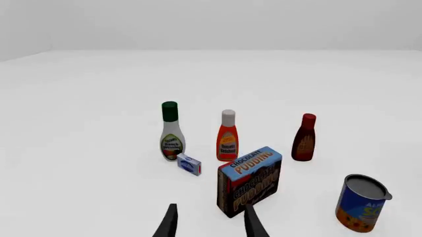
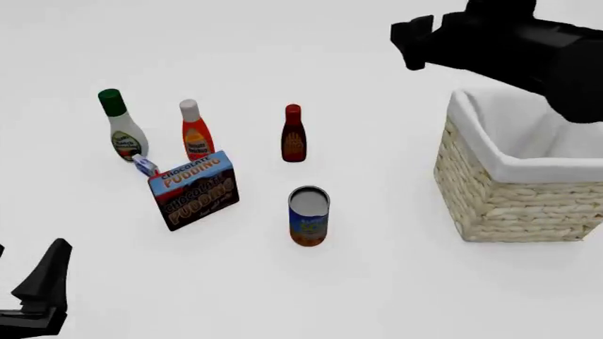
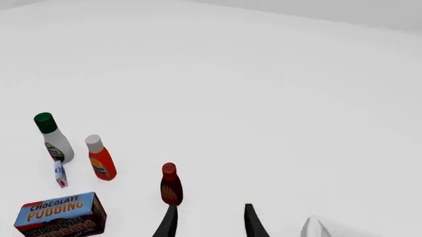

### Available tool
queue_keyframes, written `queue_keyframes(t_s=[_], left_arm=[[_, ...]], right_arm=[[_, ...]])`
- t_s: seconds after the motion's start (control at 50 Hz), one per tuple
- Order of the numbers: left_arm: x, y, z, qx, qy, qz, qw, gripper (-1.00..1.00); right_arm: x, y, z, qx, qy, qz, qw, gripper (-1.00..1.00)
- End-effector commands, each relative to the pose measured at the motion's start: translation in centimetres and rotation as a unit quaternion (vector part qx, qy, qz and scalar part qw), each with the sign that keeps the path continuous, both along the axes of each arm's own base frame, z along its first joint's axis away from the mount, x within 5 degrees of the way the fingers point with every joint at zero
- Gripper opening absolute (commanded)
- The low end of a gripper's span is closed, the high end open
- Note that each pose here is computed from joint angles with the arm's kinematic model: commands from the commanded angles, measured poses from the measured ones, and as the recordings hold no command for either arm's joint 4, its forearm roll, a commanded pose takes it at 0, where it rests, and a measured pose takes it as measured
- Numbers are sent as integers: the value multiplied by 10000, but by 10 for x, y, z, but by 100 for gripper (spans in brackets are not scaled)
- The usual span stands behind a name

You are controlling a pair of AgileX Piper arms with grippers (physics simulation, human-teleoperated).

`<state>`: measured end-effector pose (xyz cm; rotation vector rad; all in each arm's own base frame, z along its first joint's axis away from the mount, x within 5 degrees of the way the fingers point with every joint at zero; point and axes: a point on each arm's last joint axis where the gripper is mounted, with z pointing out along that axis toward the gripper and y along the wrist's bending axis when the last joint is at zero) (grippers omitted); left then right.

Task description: Pick the bbq sauce and place it in the basket.

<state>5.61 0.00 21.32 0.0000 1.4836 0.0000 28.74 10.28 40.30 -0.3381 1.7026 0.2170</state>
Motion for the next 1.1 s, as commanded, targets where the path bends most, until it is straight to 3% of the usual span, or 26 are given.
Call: queue_keyframes(t_s=[0.02, 0.28, 0.6, 0.74, 0.76, 0.9, 1.1], left_arm=[[0, 0, 0, 0, 0, 0, 10000, 100], [0, 0, 0, 0, 0, 0, 10000, 100], [0, 0, 0, 0, 0, 0, 10000, 100], [0, 0, 0, 0, 0, 0, 10000, 100], [0, 0, 0, 0, 0, 0, 10000, 100], [0, 0, 0, 0, 0, 0, 10000, 100], [0, 0, 0, 0, 0, 0, 10000, 100]], right_arm=[[25, 34, 4, 93, 330, 305, 9989, 100], [63, 63, -1, -34, 618, 451, 9971, 100], [90, 95, -3, -102, 820, 633, 9946, 100], [101, 108, -7, -210, 900, 723, 9931, 100], [98, 120, -9, -321, 885, 877, 9917, 100], [120, 124, -18, -254, 1083, 761, 9909, 100], [135, 133, -28, -368, 1125, 783, 9899, 100]])
